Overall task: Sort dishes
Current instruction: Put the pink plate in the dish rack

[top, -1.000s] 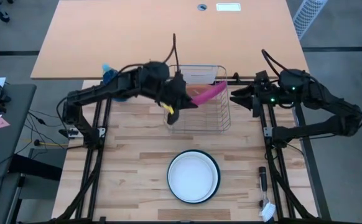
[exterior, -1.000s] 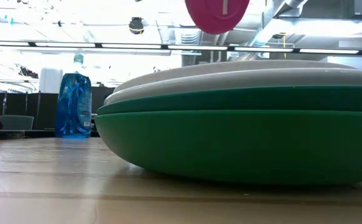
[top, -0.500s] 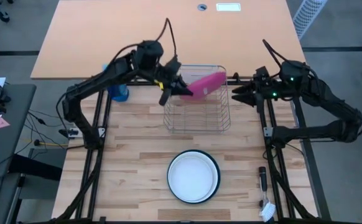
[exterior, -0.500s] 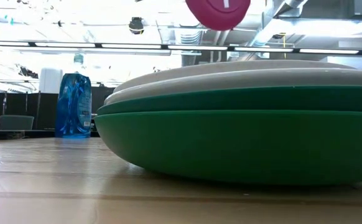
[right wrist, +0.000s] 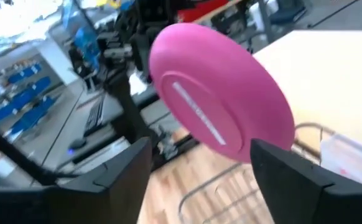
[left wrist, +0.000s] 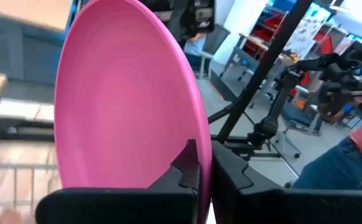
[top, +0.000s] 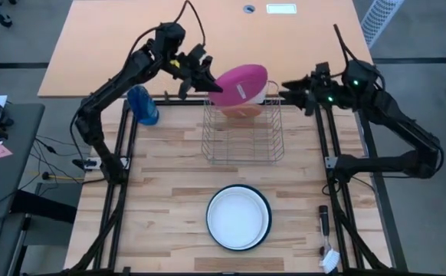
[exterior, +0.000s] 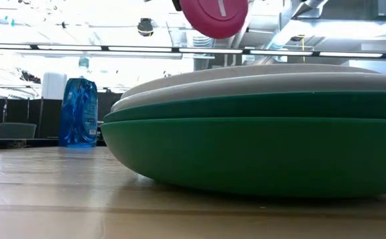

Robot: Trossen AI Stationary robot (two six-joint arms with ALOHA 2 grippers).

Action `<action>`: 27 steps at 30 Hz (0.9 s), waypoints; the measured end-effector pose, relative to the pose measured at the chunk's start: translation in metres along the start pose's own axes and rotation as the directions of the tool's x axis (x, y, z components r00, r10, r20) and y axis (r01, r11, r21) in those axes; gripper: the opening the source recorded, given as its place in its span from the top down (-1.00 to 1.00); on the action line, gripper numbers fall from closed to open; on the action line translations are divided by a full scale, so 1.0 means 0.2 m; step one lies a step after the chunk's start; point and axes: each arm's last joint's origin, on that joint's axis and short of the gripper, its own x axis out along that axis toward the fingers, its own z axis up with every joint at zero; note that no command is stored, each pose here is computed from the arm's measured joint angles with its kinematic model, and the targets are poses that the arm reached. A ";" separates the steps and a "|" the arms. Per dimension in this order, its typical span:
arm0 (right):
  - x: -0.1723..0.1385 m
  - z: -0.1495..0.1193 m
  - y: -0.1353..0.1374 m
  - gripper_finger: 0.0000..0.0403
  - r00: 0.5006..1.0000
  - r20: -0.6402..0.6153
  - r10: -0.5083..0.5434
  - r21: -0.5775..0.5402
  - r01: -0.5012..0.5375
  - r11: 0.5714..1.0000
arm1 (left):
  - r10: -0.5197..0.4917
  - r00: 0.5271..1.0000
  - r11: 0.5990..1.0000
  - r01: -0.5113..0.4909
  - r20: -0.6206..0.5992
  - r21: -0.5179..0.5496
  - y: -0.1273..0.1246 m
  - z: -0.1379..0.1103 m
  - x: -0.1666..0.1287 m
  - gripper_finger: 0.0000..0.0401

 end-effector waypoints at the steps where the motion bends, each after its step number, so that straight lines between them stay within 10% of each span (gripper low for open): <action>1: 0.02 0.01 -0.01 -0.42 1.000 0.013 -0.003 0.002 0.003 1.000 | -0.007 1.000 1.000 0.006 0.006 0.014 0.01 0.00 0.00 0.98; 16: 0.23 0.04 -0.18 -0.53 0.995 0.045 -0.088 -0.043 0.090 0.995 | 0.000 1.000 1.000 0.000 0.016 -0.016 0.12 -0.02 -0.02 0.98; 27: 0.05 0.14 -0.23 -0.53 0.973 0.177 -0.148 -0.070 0.162 0.984 | 0.063 0.998 0.998 -0.063 0.021 -0.020 0.10 -0.01 0.03 0.98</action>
